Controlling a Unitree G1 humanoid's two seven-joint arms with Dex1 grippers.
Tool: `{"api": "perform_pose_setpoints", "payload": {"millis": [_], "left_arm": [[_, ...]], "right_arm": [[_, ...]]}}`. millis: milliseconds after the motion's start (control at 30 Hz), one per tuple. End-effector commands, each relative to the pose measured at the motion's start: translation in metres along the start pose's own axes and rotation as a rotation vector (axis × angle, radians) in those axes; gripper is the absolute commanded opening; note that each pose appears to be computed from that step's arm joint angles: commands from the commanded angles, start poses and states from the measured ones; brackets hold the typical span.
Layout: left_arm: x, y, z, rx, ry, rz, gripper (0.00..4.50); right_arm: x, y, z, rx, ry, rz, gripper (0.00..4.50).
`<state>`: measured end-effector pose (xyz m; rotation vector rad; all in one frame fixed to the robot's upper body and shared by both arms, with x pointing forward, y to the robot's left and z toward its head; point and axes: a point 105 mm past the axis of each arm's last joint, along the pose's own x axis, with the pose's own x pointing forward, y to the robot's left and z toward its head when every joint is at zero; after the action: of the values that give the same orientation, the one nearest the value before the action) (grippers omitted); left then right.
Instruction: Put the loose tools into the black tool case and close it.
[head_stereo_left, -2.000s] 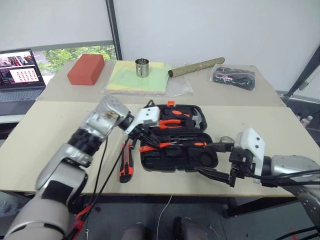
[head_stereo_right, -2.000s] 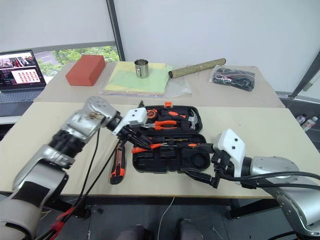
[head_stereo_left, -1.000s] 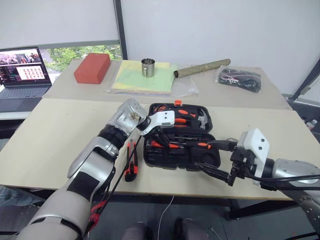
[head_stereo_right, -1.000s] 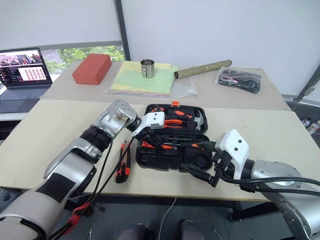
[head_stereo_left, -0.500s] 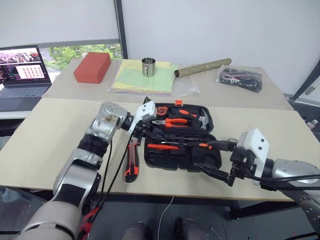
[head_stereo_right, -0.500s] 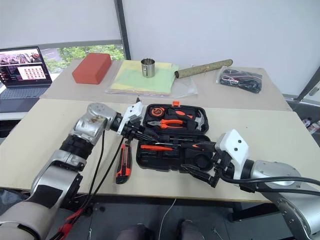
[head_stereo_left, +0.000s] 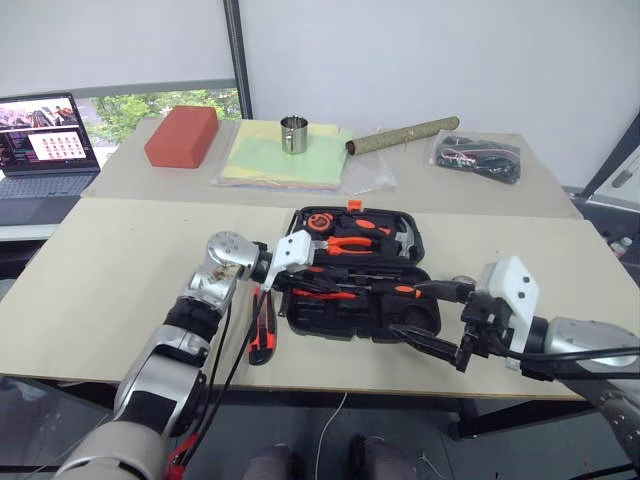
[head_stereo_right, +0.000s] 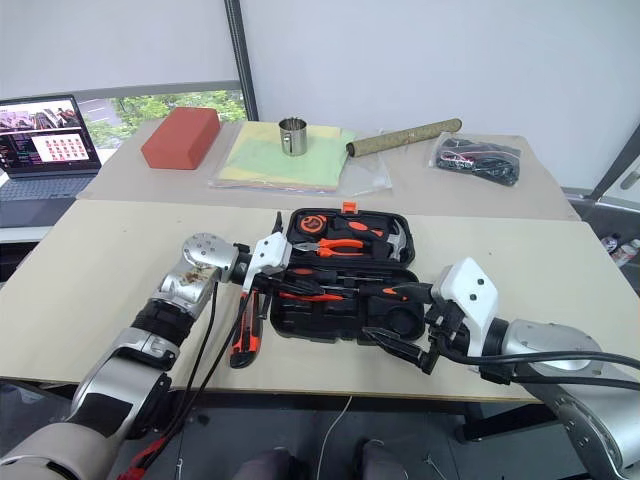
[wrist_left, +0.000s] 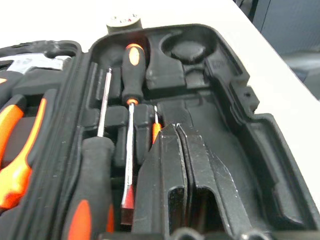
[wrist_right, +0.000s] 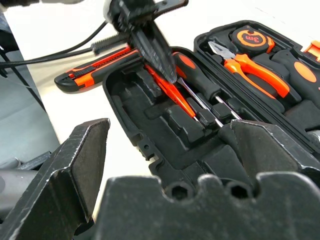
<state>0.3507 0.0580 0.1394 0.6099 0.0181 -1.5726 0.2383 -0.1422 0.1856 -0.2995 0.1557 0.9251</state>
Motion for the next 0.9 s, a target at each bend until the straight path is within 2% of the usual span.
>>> {"api": "perform_pose_setpoints", "payload": {"millis": [33,367,567,700,900], "left_arm": [[-0.002,0.005,-0.001,0.072,0.023,0.040,0.07],[0.001,-0.001,-0.008,0.090,0.021,0.018,0.07],[0.003,0.010,-0.012,0.117,0.052,0.088,0.07],[0.004,0.020,-0.010,0.095,0.040,0.132,0.07],[0.006,0.014,-0.022,0.049,0.055,0.110,0.07]], "right_arm": [[-0.004,-0.005,0.010,-0.034,-0.026,-0.023,4.50],[-0.005,-0.006,0.010,-0.025,-0.023,-0.034,4.50],[-0.004,-0.005,0.010,-0.022,-0.022,-0.034,4.50],[-0.003,-0.006,0.010,-0.020,-0.023,-0.032,4.50],[-0.003,-0.007,0.011,-0.011,-0.029,-0.035,4.50]]}}
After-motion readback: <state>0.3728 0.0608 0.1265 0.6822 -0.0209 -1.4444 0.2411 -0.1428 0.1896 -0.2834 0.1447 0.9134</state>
